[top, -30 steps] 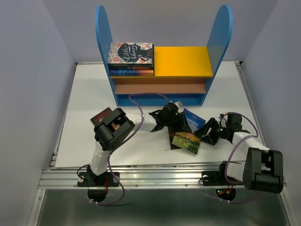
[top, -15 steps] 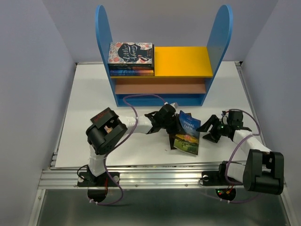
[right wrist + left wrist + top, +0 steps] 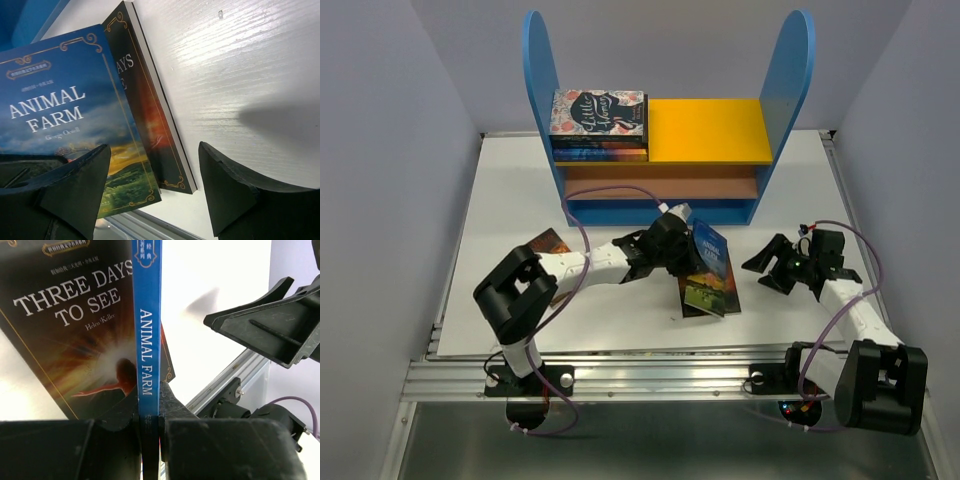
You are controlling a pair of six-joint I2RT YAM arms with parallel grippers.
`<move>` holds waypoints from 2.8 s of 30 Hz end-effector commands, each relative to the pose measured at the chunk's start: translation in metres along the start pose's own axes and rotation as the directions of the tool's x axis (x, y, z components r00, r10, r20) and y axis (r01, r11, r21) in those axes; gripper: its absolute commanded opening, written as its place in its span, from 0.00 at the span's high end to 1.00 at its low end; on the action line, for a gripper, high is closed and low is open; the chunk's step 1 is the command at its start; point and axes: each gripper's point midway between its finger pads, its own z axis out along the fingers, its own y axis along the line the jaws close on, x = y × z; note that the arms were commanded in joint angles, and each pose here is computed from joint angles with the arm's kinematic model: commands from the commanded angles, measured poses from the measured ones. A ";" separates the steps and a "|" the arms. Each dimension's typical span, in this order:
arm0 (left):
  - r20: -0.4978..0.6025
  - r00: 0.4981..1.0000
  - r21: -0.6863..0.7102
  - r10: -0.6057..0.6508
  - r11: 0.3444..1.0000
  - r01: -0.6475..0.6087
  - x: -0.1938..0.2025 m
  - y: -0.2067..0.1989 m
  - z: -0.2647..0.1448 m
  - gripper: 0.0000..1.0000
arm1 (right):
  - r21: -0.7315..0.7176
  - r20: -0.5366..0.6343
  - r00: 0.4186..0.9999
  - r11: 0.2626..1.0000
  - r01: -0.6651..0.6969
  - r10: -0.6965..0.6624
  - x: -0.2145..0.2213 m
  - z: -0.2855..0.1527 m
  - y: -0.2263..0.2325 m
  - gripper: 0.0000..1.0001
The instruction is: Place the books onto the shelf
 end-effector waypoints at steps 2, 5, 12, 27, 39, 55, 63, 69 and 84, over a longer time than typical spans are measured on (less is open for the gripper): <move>0.191 0.979 0.156 0.070 0.983 -0.101 -0.047 -0.063 -0.050 1.00 | 0.000 0.058 0.996 0.998 0.065 -0.065 -0.016 -0.007 0.011 0.22; 0.323 0.940 0.187 0.108 0.967 -0.175 -0.074 -0.093 -0.093 1.00 | -0.003 0.077 0.994 0.997 0.081 -0.080 -0.019 -0.010 0.013 0.22; 0.543 0.815 0.274 0.204 0.874 -0.401 -0.101 -0.154 -0.192 1.00 | -0.044 0.115 0.985 0.990 0.132 -0.126 -0.025 -0.019 0.028 0.12; 0.895 0.446 0.020 -0.011 1.000 -0.015 -0.262 -0.141 -0.293 1.00 | -0.035 0.481 0.837 0.948 0.317 -0.262 -0.102 -0.113 0.119 0.00; 0.967 -0.023 0.237 -0.253 0.864 0.445 -0.336 -0.059 -0.323 1.00 | -0.095 0.422 0.801 0.858 0.505 -0.425 -0.082 -0.125 0.163 0.00; 0.960 -0.005 0.228 -0.281 0.765 0.602 -0.357 -0.020 -0.272 0.36 | -0.148 0.296 0.756 0.754 0.641 -0.584 -0.049 -0.079 0.215 0.00; 0.949 0.079 0.203 -0.306 0.783 0.588 -0.339 -0.018 -0.270 0.07 | -0.108 0.335 0.678 0.688 0.717 -0.654 -0.055 -0.062 0.272 0.00; 0.927 0.236 0.122 -0.291 0.831 0.543 -0.321 -0.021 -0.256 0.01 | 0.057 0.404 0.641 0.717 0.695 -0.653 -0.099 -0.043 0.310 0.00; 0.757 0.640 -0.006 -0.131 0.978 0.208 -0.243 -0.041 -0.248 0.01 | 0.284 0.457 0.473 0.627 0.725 -0.754 -0.183 0.020 0.369 0.22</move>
